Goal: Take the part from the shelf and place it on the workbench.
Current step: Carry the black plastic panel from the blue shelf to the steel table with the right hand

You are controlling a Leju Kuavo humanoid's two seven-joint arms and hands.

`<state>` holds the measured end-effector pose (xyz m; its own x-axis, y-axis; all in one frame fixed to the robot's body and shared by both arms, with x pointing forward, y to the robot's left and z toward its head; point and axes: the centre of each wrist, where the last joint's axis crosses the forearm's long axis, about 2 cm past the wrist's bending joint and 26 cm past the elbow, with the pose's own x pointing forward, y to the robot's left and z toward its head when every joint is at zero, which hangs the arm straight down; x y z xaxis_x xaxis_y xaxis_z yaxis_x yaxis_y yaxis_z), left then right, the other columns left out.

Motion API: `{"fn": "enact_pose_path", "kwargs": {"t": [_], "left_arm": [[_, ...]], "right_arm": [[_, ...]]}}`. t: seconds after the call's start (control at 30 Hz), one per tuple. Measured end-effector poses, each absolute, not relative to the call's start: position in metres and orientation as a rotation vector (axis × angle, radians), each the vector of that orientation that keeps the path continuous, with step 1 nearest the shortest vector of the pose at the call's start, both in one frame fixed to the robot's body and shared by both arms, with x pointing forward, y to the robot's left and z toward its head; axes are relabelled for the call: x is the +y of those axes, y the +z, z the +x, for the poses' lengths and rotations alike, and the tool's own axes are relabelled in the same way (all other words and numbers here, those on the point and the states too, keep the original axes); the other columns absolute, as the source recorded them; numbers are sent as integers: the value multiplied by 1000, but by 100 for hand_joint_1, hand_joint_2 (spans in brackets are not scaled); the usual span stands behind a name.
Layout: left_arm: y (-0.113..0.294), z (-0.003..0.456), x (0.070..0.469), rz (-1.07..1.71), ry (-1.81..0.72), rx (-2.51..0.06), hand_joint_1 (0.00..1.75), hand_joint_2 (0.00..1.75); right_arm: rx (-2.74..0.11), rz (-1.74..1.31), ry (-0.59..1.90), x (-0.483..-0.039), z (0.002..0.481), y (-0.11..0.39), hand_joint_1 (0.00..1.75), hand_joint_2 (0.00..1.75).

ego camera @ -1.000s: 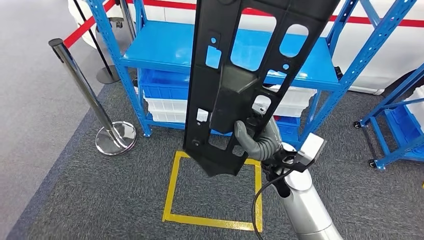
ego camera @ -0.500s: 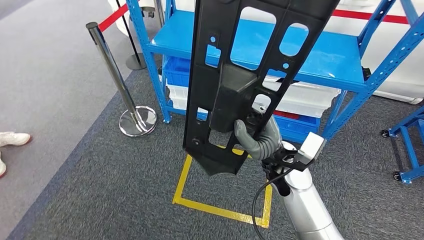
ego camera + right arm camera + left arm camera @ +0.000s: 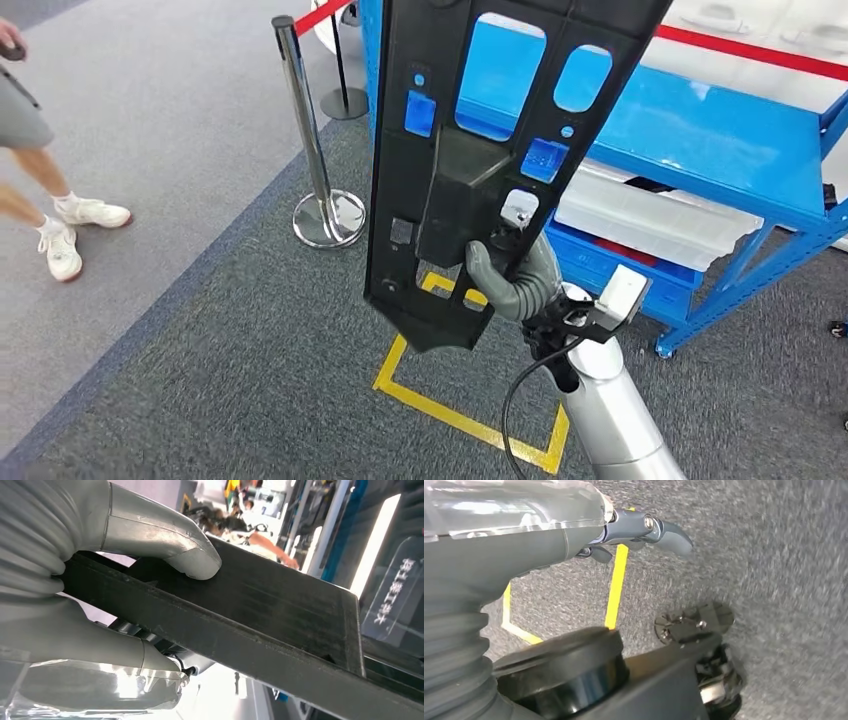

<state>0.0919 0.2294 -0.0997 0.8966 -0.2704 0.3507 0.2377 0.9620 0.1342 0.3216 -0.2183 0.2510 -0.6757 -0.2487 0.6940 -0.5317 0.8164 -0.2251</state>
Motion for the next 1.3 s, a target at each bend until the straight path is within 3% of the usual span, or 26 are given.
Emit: {"fn": "enact_pose_path", "kwargs": {"t": [1.0, 1.3], "left_arm": [[-100, 92, 231, 93, -289, -359, 0, 175], [-99, 94, 230, 95, -304, -356, 0, 175]], "right_arm": [[-2331, 543, 540, -221, 311, 246, 168, 175], [-2354, 657, 571, -227, 296, 242, 168, 175]]}}
